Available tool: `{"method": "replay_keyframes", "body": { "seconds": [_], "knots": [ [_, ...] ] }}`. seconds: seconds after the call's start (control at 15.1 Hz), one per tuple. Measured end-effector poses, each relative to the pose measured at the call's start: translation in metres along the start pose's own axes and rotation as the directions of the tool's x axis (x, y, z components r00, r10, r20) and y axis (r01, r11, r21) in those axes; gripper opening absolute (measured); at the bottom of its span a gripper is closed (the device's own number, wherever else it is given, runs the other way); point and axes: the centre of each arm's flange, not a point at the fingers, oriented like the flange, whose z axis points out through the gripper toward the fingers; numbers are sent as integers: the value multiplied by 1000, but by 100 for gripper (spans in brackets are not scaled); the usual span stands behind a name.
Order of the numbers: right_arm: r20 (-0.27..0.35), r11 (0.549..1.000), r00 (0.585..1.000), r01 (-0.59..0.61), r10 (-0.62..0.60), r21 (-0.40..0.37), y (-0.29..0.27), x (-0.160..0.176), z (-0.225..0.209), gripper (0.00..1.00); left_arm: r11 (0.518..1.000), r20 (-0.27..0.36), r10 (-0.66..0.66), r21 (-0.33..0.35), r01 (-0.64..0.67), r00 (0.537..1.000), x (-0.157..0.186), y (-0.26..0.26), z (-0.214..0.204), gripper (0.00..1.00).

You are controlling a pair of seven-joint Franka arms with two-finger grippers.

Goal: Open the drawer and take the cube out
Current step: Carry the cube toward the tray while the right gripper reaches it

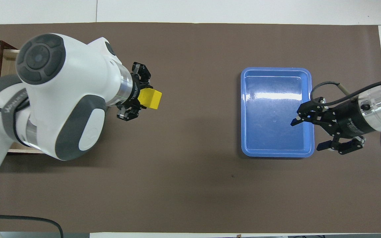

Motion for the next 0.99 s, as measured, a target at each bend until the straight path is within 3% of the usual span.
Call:
{"method": "replay_keyframes", "body": {
  "seconds": [0.26, 0.4, 0.59, 0.99],
  "knots": [
    [122, 975, 972, -212, 203, 70, -21, 8, 66, 100, 975, 175, -169, -115, 190, 970, -80, -18, 39, 55],
    [138, 959, 957, -269, 256, 87, -46, 0, 101, 100, 957, 231, -208, -152, 246, 951, -112, -35, 61, 55],
    [149, 950, 946, -302, 288, 83, -68, -10, 138, 100, 948, 247, -235, -157, 278, 940, -129, -55, 85, 55],
    [148, 911, 923, -377, 355, 166, -80, -7, 137, 100, 943, 241, -263, -141, 302, 934, -126, -60, 94, 55]
  ]
}}
